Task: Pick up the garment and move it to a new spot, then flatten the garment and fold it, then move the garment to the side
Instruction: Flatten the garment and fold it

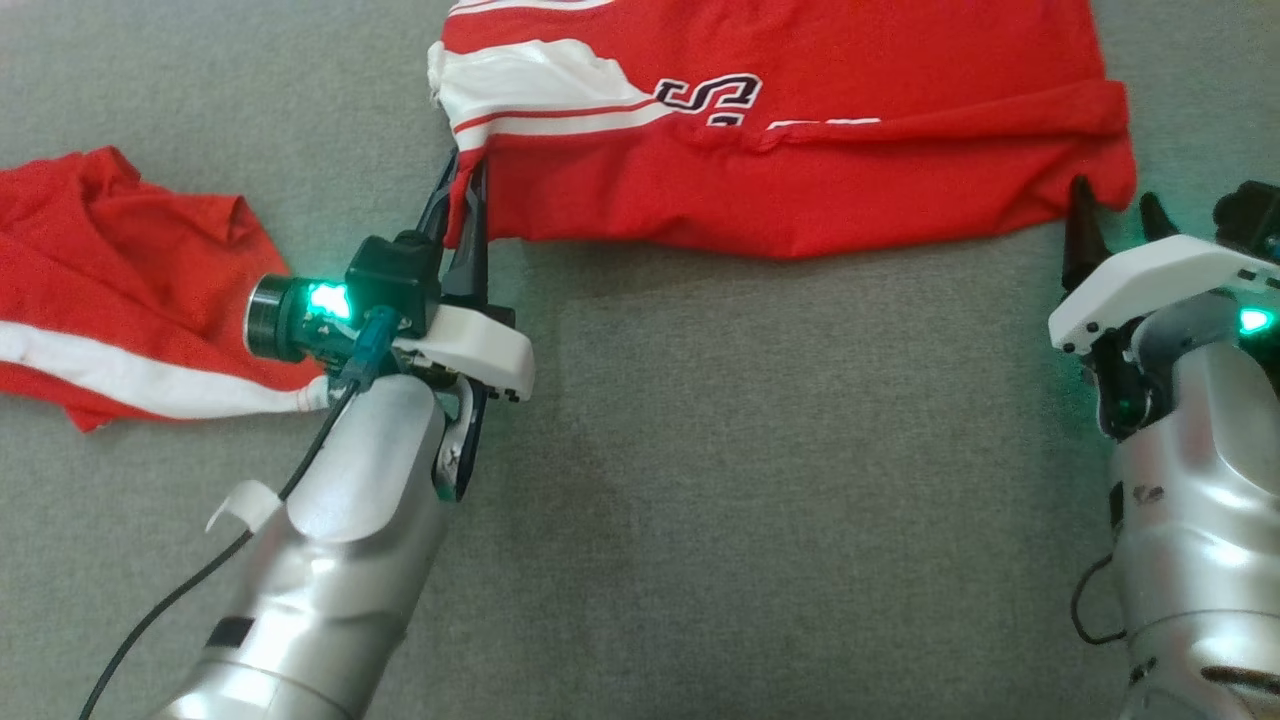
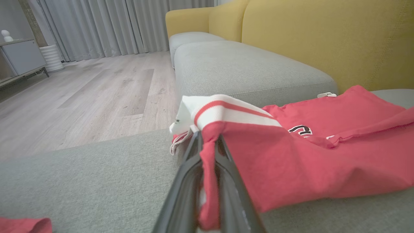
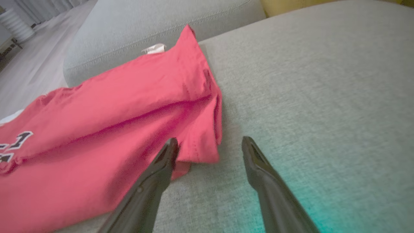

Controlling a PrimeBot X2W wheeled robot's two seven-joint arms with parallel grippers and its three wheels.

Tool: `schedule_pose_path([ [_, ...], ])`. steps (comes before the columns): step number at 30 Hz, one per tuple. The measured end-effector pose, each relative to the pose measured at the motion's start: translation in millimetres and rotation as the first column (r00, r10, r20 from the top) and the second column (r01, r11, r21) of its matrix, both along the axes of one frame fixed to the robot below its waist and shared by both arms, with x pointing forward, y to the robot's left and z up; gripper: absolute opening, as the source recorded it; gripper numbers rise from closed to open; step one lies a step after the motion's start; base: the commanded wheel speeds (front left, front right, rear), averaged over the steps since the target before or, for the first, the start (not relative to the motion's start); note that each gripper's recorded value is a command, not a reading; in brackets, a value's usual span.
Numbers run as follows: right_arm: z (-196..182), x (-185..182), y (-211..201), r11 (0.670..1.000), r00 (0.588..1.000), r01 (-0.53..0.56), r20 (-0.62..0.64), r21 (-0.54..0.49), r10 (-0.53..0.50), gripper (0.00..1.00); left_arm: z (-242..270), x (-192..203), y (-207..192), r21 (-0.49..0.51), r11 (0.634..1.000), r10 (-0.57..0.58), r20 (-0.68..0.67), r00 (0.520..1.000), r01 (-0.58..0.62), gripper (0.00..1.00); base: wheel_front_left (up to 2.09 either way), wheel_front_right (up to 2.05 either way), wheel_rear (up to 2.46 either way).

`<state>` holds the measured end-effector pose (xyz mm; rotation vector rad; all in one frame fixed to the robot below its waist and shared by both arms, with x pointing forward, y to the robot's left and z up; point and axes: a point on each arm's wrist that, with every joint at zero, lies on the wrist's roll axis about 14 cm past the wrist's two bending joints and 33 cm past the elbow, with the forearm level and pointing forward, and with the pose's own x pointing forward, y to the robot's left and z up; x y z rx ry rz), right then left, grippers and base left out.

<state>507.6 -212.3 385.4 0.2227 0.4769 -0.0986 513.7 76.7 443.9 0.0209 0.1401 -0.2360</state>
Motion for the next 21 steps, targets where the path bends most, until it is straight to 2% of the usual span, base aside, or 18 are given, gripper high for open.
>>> schedule_pose_path([
  [4,-18,-1,2,1.000,0.998,-0.011,-0.069,-0.002,0.010,1.00,-4,0,4,0.002,1.000,0.007,-0.006,1.000,-0.007,0.00,0.00,0.00,0.00],
  [5,-19,0,1,1.000,0.997,-0.011,-0.072,-0.005,0.011,0.32,-5,-1,4,0.004,1.000,0.007,-0.008,1.000,-0.007,0.00,0.00,0.00,0.00],
  [6,-19,2,0,1.000,0.997,-0.012,-0.070,-0.010,0.011,0.00,-6,-1,4,0.006,1.000,0.006,-0.010,1.000,-0.006,0.00,0.00,0.00,0.00],
  [21,2,-14,-39,0.984,0.997,-0.053,-0.065,-0.169,0.043,0.00,-11,-16,9,0.089,0.996,-0.025,-0.051,0.998,0.029,0.00,0.00,0.00,0.00],
])
